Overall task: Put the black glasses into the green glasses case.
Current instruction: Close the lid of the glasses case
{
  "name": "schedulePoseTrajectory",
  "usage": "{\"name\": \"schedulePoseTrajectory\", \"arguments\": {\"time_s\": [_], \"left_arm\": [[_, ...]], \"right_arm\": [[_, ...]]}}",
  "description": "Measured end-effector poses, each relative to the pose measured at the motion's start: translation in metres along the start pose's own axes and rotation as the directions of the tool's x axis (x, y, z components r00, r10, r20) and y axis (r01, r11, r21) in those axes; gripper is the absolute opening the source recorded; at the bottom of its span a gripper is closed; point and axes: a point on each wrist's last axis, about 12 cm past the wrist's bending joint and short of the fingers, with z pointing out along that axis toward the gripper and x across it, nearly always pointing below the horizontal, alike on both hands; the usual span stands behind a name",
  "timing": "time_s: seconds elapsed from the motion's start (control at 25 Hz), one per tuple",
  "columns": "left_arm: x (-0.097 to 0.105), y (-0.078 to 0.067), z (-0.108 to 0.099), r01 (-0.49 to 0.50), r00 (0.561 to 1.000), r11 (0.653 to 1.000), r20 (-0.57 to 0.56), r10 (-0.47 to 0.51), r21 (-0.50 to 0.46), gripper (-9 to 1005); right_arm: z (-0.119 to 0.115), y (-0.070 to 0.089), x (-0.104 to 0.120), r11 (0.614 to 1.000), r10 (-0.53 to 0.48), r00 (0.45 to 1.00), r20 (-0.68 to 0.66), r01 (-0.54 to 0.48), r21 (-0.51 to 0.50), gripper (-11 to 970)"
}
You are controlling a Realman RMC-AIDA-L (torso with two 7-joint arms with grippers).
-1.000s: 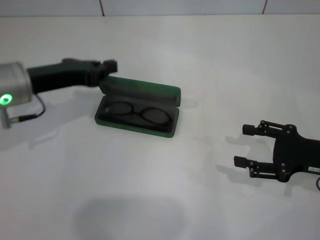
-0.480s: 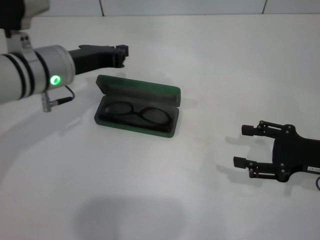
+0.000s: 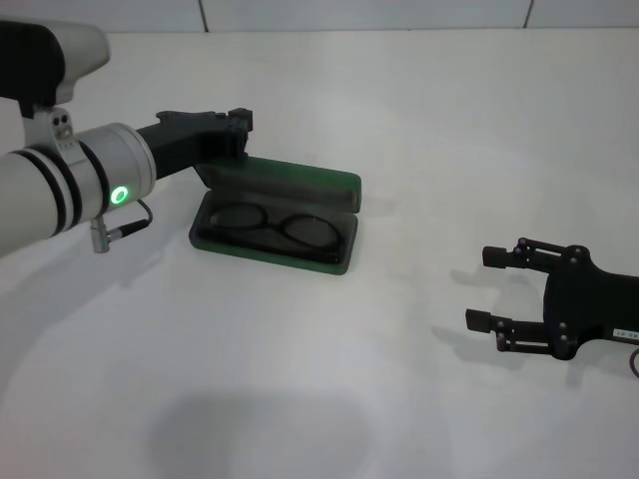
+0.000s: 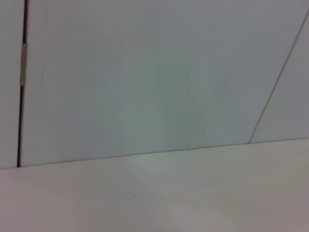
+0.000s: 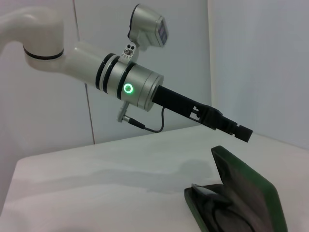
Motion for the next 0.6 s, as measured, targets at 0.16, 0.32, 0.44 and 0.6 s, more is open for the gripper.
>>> {"name": "schedulePoseTrajectory", "arguments": {"time_s": [0.16, 0.32, 0.44, 0.6], "left_arm": [[0.001, -0.003, 0.003, -0.003, 1.0, 1.0, 0.003, 0.003, 0.003, -2], [-0.002, -0.006, 0.008, -0.005, 1.0, 1.0, 0.007, 0.005, 0.01, -2], [0.0, -0.008, 0.014, 0.004, 1.0, 1.0, -0.013, -0.004, 0.02, -2], [0.004, -0.007, 0.017, 0.011, 0.999, 1.0, -0.033, -0.011, 0.018, -2]], "right_arm": [[0.001, 0.0, 0.0, 1.0, -0.002, 1.0, 0.0, 0.002, 0.001, 768], [0.001, 0.0, -0.001, 1.0, -0.002, 1.0, -0.001, 0.002, 0.001, 767], [0.001, 0.0, 0.0, 1.0, -0.002, 1.0, -0.001, 0.002, 0.001, 767], [0.001, 0.0, 0.0, 1.0, -0.002, 1.0, -0.002, 0.002, 0.001, 767]]}}
